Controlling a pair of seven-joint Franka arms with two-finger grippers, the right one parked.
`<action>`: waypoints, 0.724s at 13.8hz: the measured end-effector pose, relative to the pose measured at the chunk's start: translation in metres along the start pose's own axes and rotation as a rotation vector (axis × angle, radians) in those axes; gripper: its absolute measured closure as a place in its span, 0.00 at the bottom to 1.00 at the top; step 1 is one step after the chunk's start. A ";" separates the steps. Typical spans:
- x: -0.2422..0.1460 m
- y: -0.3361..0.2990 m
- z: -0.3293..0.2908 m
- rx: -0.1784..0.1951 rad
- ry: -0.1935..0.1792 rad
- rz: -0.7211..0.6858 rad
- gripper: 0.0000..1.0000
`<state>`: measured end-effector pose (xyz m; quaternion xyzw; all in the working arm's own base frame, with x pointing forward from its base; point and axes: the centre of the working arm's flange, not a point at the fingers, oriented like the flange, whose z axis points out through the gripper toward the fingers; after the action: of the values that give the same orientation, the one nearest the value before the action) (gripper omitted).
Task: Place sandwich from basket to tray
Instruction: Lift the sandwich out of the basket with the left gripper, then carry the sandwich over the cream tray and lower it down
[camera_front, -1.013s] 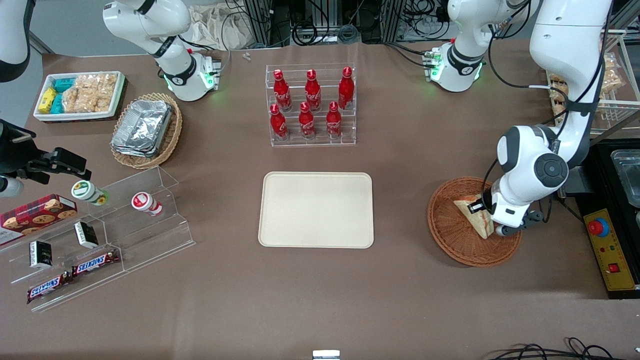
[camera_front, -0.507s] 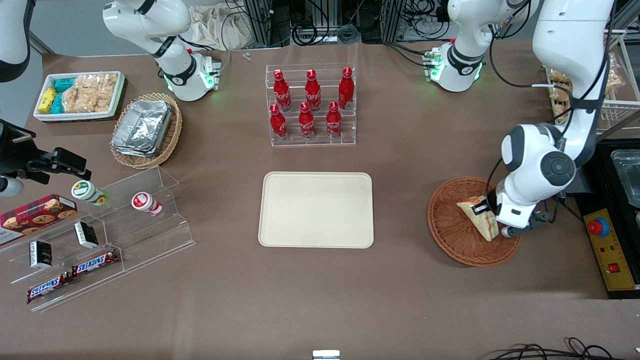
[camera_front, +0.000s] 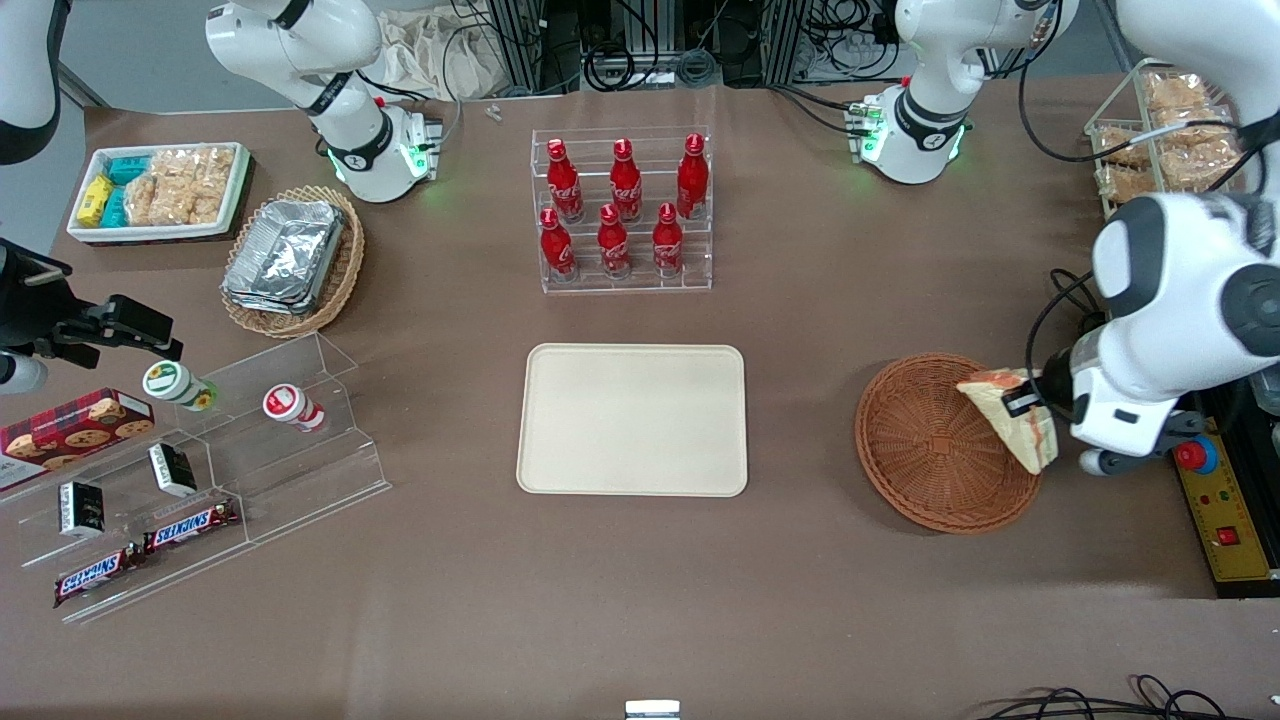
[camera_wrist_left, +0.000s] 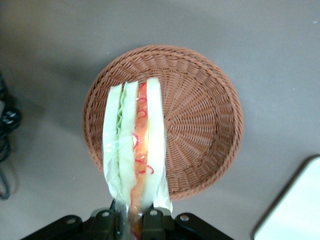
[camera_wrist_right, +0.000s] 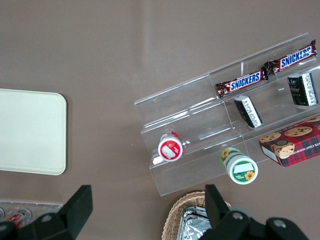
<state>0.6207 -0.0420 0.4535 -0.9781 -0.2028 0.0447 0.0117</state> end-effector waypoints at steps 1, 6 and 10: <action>-0.004 0.007 -0.021 0.000 -0.002 0.015 0.81; -0.065 0.100 -0.073 -0.027 0.017 0.195 0.81; -0.142 0.199 -0.044 0.002 0.004 0.314 0.81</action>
<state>0.5741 -0.2811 0.5011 -0.9979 -0.0473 0.0443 0.0059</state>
